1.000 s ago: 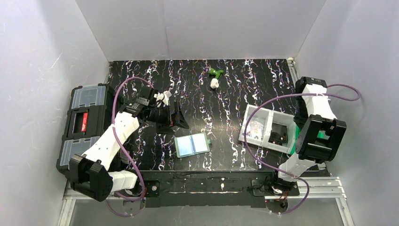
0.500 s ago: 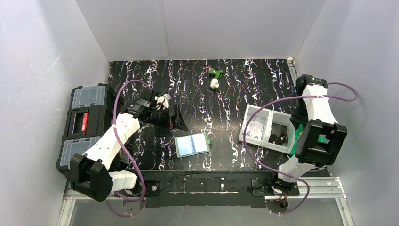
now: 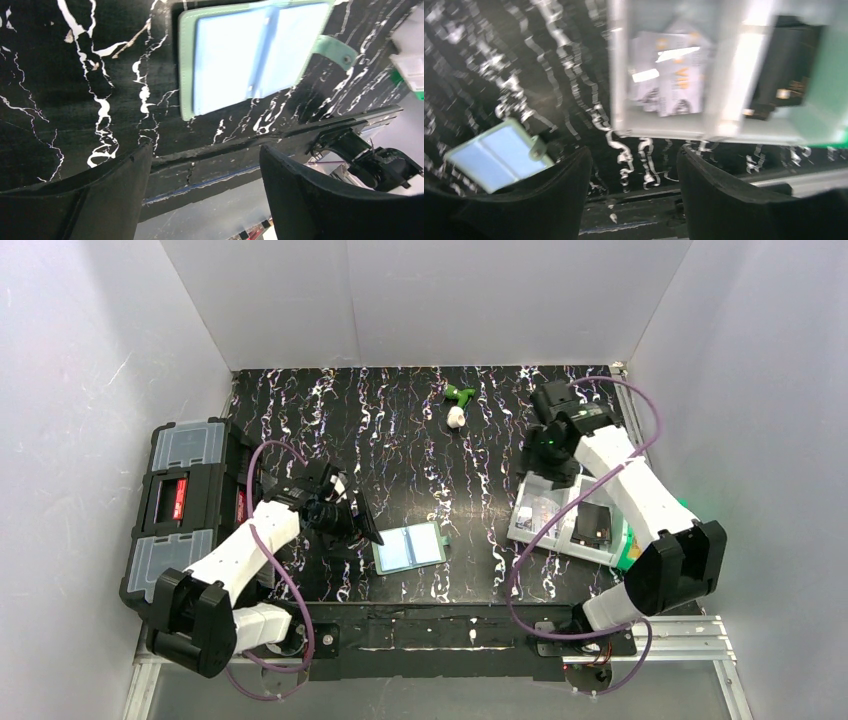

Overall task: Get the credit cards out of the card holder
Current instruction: Place the credit card in the storage box, then close the card holder at the center of the board.

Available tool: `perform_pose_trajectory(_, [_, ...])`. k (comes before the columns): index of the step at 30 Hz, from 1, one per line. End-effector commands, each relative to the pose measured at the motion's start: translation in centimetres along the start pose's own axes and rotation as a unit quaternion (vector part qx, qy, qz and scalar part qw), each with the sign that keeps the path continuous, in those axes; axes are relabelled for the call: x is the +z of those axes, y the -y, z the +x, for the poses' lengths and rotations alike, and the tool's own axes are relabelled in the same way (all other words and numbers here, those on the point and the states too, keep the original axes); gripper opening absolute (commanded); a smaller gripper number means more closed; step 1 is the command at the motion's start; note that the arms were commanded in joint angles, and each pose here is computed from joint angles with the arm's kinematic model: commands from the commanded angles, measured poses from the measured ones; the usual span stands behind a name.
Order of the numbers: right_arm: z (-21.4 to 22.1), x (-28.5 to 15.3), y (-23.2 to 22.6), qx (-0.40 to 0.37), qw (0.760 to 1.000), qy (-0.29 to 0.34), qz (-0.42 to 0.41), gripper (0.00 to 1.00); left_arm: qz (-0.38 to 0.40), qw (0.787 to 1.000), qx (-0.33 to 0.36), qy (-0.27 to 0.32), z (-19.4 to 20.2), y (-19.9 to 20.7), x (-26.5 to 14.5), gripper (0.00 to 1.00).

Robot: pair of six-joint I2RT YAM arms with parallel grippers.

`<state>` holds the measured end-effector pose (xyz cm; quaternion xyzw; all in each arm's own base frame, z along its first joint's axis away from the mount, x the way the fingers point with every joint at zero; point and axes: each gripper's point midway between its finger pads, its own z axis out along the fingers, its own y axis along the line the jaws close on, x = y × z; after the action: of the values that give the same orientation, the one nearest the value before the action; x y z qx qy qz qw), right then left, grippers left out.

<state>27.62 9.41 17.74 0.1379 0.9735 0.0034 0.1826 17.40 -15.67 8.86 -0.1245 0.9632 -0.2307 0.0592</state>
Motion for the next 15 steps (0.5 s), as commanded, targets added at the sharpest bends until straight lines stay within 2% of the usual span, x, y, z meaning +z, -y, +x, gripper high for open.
perform_pose_trajectory(1, [2.3, 0.7, -7.0, -0.059, 0.994, -0.017, -0.096, 0.71, 0.008, 1.0, -0.015, 0.011, -0.4, -0.1, 1.4, 0.71])
perform_pose_trajectory(6, [7.5, 2.7, -11.7, -0.143, 0.979, -0.07, -0.13, 0.71, 0.0, 0.999, -0.037, -0.004, -0.2, -0.8, 3.2, 0.6])
perform_pose_trajectory(15, [13.3, 4.8, -14.8, -0.192, 0.957, -0.128, -0.173, 0.69, -0.014, 0.999, -0.049, -0.018, -0.2, -1.7, 5.2, 0.57])
